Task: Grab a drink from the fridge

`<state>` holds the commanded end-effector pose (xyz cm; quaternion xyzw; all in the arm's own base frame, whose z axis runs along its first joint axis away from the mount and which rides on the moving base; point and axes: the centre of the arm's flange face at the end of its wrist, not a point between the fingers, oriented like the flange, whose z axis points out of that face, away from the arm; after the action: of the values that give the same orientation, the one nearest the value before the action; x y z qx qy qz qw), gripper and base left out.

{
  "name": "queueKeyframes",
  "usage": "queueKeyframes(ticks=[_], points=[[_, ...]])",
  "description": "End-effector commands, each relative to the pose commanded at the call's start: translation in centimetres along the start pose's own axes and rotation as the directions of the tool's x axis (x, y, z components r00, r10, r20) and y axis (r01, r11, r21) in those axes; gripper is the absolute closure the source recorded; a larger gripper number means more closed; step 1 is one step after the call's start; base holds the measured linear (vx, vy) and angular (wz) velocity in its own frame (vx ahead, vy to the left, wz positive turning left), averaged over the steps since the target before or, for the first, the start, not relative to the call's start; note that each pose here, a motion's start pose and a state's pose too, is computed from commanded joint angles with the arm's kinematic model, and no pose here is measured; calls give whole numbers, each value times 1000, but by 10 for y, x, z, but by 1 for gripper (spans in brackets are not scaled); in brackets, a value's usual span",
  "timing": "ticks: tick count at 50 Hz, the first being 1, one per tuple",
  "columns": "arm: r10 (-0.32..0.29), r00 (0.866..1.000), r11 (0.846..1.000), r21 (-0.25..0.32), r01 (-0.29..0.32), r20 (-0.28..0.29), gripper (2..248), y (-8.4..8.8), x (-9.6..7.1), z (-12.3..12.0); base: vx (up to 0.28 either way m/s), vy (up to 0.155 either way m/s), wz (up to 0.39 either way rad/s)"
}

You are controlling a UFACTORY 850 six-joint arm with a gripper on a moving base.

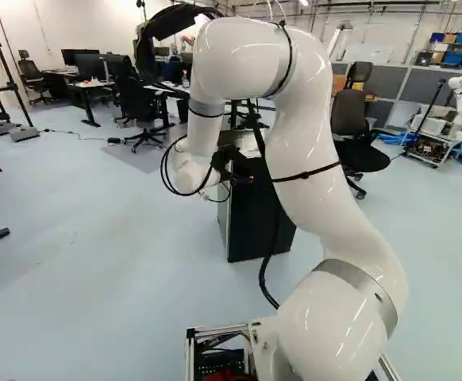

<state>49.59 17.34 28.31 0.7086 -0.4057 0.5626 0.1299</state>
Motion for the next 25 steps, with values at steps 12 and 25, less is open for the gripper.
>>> queueKeyframes(ticks=[12,25], points=[[5,1000,1000,-13,-5,-1,3,2,1,2,0,0,0],[13,1000,999,-32,-13,-3,3,4,2,5,0,0,0]])
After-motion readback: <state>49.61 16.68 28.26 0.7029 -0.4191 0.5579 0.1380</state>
